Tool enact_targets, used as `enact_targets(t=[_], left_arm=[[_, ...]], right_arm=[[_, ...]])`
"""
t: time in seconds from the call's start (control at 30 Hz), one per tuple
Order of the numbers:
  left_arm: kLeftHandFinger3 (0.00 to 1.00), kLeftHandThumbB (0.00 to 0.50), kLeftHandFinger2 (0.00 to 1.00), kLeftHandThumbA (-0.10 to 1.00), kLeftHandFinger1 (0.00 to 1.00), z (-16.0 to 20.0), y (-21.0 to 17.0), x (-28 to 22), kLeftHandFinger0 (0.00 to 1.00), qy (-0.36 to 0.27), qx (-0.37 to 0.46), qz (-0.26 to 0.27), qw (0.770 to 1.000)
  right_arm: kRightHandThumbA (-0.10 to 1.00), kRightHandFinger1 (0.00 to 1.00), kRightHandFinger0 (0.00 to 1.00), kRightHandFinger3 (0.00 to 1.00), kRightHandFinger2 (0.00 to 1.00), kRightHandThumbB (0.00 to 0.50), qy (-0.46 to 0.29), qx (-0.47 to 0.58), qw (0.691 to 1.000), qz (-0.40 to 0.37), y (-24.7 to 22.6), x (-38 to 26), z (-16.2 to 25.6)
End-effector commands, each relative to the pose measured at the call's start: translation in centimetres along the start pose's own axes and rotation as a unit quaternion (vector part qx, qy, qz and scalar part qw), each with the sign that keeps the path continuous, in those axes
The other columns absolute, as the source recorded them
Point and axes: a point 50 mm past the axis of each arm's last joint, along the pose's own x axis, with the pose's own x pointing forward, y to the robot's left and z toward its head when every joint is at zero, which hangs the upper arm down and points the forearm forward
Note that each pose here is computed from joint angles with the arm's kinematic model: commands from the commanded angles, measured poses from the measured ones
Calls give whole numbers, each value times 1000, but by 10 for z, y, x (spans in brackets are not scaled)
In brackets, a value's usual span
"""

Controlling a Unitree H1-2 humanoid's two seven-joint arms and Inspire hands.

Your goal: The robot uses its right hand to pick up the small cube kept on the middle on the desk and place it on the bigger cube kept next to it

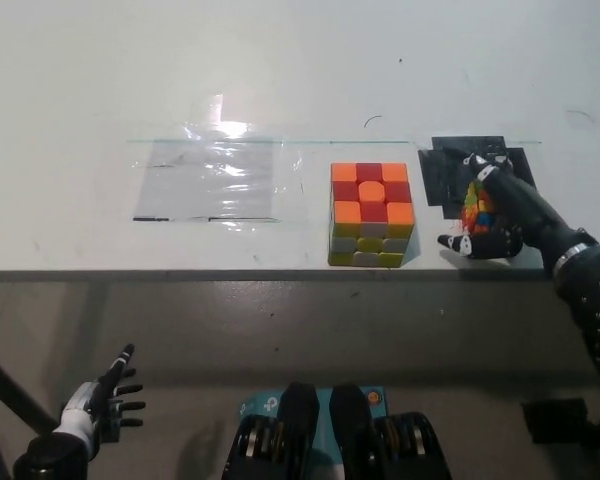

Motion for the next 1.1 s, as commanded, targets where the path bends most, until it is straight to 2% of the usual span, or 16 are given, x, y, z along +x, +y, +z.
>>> enact_targets(t=[0.0,0.1,0.17,0.27,0.37,0.5,0.57,0.7,0.8,0.87,0.9,0.93,0.97,1.0,1.03,1.07], left_arm=[[874,17,855,918,767,20,9,3,694,-22,7,10,1000],[860,9,840,915,769,20,11,3,693,-22,7,14,1000],[839,0,816,900,734,22,12,3,662,-27,2,17,999],[851,34,818,907,745,24,11,4,678,-30,1,16,999],[828,6,779,887,680,27,10,5,597,-32,-3,17,999],[835,12,826,954,744,28,11,6,658,-37,4,18,999],[880,6,874,961,784,28,13,5,709,-38,-2,15,999],[917,1,892,962,789,29,14,5,720,-34,-6,14,999],[898,4,854,968,748,31,14,6,684,-39,-3,17,999],[897,0,852,973,747,31,14,7,682,-37,-1,18,999],[902,4,870,980,770,33,13,7,704,-40,0,16,999],[896,11,871,989,773,33,13,7,708,-41,-1,17,999],[892,15,873,1000,777,34,14,7,712,-41,-1,16,999],[892,14,873,1000,777,34,14,7,713,-42,-1,16,999],[885,24,874,1000,778,34,14,7,714,-42,-4,18,999],[875,26,858,1000,770,34,14,6,709,-43,-5,18,999]], right_arm=[[777,1000,1000,1000,1000,452,-21,-66,998,3,-18,1,-5],[778,1000,1000,1000,1000,451,-19,-98,995,16,-20,-1,-13],[781,1000,1000,1000,1000,429,-20,-111,994,11,-28,-2,-17],[748,1000,1000,1000,1000,406,-20,-114,993,7,-36,-4,-19],[755,1000,1000,1000,1000,386,-12,-136,990,28,-37,-6,-19],[747,1000,1000,1000,1000,396,13,-195,977,86,-29,-5,-16],[671,1000,1000,1000,1000,391,22,-201,975,96,-26,-5,-14],[692,1000,1000,1000,1000,347,28,-217,970,108,-24,-2,-12],[601,1000,1000,1000,1000,309,25,-203,973,111,-24,1,-9],[586,1000,1000,1000,1000,277,11,-208,971,115,-23,2,-10],[560,1000,1000,1000,1000,241,4,-212,971,112,-24,3,-11],[473,738,701,1000,917,186,0,-204,974,99,-22,3,-10],[434,578,570,1000,764,134,-1,-205,974,94,-21,3,-9],[434,549,556,1000,731,123,-2,-205,974,93,-21,3,-9],[354,341,317,1000,549,76,-6,-209,974,83,-20,3,-8],[228,246,190,1000,491,10,-19,-228,971,74,-19,3,-8]])
